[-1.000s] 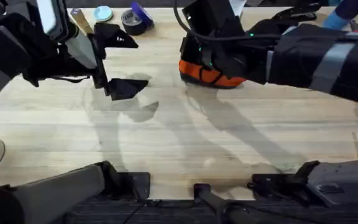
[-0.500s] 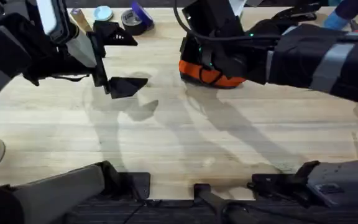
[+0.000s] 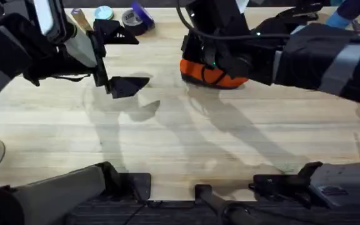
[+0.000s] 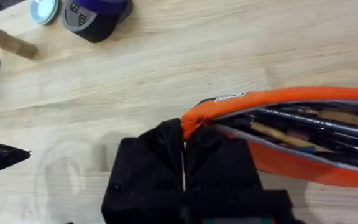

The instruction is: Unzip the bag, pick up the pens from the table one at a time and place them inside, then zip the bag closed.

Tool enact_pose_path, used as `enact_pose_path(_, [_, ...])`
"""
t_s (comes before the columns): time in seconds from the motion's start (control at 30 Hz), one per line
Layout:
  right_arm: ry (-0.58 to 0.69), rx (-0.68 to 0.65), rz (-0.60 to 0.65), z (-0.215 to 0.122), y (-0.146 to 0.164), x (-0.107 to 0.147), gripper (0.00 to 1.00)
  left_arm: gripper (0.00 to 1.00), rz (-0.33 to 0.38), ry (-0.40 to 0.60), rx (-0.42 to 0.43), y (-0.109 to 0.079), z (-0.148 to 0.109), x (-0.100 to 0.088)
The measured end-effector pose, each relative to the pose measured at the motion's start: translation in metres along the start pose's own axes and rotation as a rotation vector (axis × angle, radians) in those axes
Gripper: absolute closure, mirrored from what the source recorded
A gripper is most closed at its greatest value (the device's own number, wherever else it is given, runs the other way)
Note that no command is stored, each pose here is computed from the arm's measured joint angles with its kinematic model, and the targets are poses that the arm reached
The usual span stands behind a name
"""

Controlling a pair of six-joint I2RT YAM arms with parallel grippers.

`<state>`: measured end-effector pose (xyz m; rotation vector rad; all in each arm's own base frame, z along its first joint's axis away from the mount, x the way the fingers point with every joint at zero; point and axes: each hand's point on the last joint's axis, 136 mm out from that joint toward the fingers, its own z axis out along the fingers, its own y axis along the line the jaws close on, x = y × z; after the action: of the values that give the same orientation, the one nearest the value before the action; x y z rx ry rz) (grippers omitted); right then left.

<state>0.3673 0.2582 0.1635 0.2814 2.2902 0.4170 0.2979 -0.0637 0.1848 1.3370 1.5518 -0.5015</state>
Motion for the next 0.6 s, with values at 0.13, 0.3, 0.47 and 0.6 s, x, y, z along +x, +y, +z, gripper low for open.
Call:
enact_pose_path(0.13, [-0.001,-0.001,0.000,0.000,0.000,0.000,0.971,0.008,0.000,-0.004,0.000,0.000,0.000,-0.001])
enact_pose_path(0.3, [-0.002,-0.002,0.001,0.000,0.000,0.000,0.971,0.008,0.007,-0.007,-0.003,0.001,0.000,-0.001])
enact_pose_path(0.47, [-0.002,-0.002,0.001,0.000,0.000,-0.001,0.971,0.007,0.053,-0.016,0.004,0.003,0.007,-0.005])
enact_pose_path(0.6, [-0.002,-0.002,0.001,0.000,0.001,-0.001,0.972,0.009,0.066,-0.034,0.048,0.002,0.024,0.000])
